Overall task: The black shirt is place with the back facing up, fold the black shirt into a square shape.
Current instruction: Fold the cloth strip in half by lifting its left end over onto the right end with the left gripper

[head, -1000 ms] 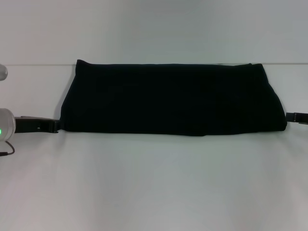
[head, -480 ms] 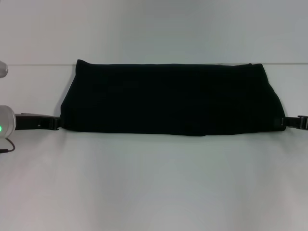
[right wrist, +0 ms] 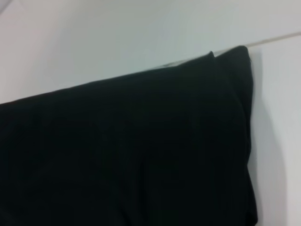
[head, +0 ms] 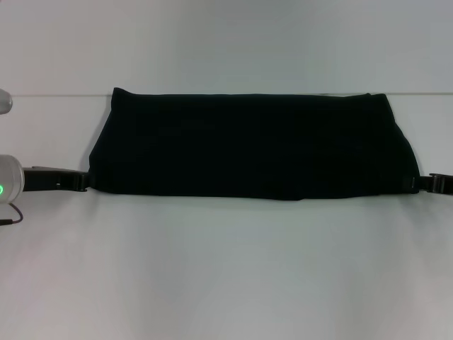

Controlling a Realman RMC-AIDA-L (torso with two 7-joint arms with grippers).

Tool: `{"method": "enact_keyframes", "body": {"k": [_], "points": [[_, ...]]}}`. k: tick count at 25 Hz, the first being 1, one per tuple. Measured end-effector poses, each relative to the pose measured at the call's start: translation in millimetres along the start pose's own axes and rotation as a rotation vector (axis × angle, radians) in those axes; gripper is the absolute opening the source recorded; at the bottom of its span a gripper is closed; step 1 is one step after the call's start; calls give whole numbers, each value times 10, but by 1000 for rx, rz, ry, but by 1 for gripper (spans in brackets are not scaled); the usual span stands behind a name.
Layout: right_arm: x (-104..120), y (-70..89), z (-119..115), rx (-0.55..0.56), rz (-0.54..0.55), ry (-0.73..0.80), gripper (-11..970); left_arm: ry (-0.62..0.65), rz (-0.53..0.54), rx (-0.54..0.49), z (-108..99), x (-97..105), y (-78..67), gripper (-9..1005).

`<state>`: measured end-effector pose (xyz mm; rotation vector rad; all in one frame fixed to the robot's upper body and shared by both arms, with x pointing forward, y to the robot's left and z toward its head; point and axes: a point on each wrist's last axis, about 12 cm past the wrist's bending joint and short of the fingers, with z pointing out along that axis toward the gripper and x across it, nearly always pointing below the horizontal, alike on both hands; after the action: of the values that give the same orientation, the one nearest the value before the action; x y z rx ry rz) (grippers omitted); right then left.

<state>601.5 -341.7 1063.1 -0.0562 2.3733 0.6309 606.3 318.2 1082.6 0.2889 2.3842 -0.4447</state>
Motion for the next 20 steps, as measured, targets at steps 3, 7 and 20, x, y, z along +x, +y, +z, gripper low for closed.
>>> {"method": "enact_keyframes", "body": {"k": [3, 7, 20], "points": [[11, 11, 31, 7, -5, 0, 439, 0, 0, 0, 1, 1, -1, 5], [10, 17, 39, 7, -18, -4, 317, 0, 0, 0, 1, 1, -2, 5], [52, -79, -64, 8, -20, -16, 9, -7, 8, -14, -58, -22, 43, 4]]}}
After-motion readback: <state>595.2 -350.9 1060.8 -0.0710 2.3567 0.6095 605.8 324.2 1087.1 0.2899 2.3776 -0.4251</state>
